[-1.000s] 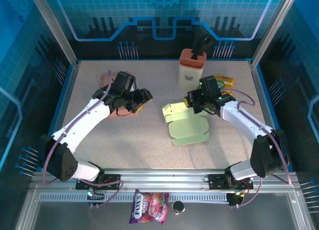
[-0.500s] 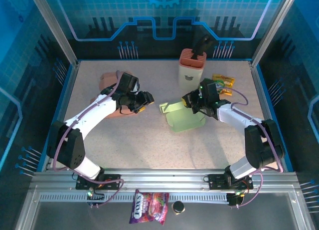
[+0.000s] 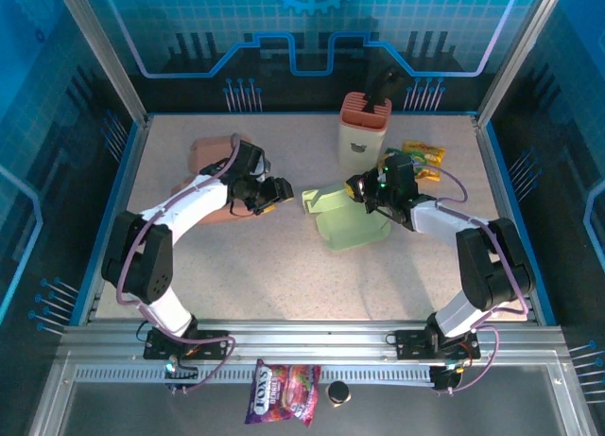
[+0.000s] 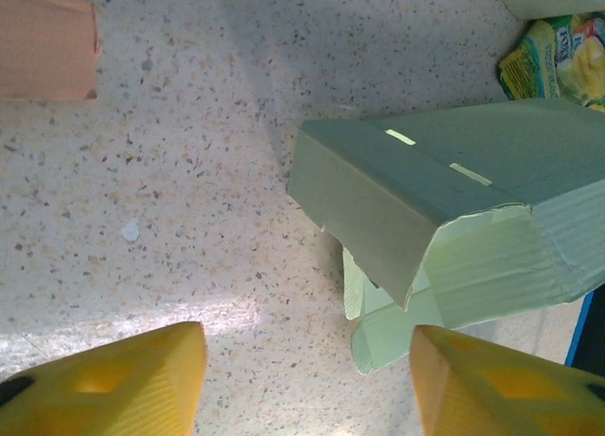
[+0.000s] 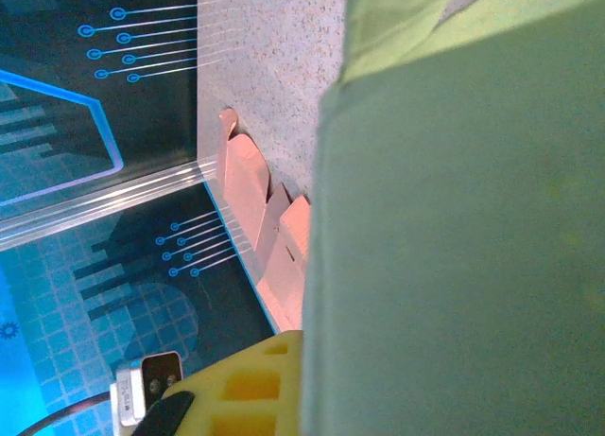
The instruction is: Fold the paper box
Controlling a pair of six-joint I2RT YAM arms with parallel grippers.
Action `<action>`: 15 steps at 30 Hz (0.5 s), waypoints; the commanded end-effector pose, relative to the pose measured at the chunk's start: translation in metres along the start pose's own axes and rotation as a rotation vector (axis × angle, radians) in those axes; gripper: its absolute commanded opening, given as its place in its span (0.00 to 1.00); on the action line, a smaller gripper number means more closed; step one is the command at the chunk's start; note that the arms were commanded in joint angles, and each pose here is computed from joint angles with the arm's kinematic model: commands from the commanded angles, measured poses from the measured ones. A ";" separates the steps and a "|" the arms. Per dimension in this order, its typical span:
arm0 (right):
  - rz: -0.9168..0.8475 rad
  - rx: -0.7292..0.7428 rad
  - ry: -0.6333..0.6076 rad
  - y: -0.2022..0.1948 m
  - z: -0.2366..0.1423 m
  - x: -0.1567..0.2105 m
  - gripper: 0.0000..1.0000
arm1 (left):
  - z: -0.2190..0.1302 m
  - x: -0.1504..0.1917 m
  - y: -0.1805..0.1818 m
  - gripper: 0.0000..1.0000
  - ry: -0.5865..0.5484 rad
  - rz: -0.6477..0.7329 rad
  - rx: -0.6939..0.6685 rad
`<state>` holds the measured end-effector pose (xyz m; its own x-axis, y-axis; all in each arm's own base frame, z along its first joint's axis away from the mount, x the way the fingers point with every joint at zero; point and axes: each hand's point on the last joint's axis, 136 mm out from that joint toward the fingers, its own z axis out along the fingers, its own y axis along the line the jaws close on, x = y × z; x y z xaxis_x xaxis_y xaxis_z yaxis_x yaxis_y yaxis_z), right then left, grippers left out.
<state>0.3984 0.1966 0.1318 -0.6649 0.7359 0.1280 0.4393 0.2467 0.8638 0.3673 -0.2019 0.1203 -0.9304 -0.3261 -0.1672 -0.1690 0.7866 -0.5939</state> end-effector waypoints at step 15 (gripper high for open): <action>0.014 0.177 0.157 0.009 -0.046 0.035 0.00 | 0.053 -0.030 -0.043 0.63 0.083 -0.031 0.072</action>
<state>0.3678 0.1967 0.1478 -0.7037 0.6834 0.1945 0.5247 0.3153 0.7908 0.4240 -0.2331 0.1032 -0.9326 -0.3423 -0.1147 -0.2006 0.7554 -0.6238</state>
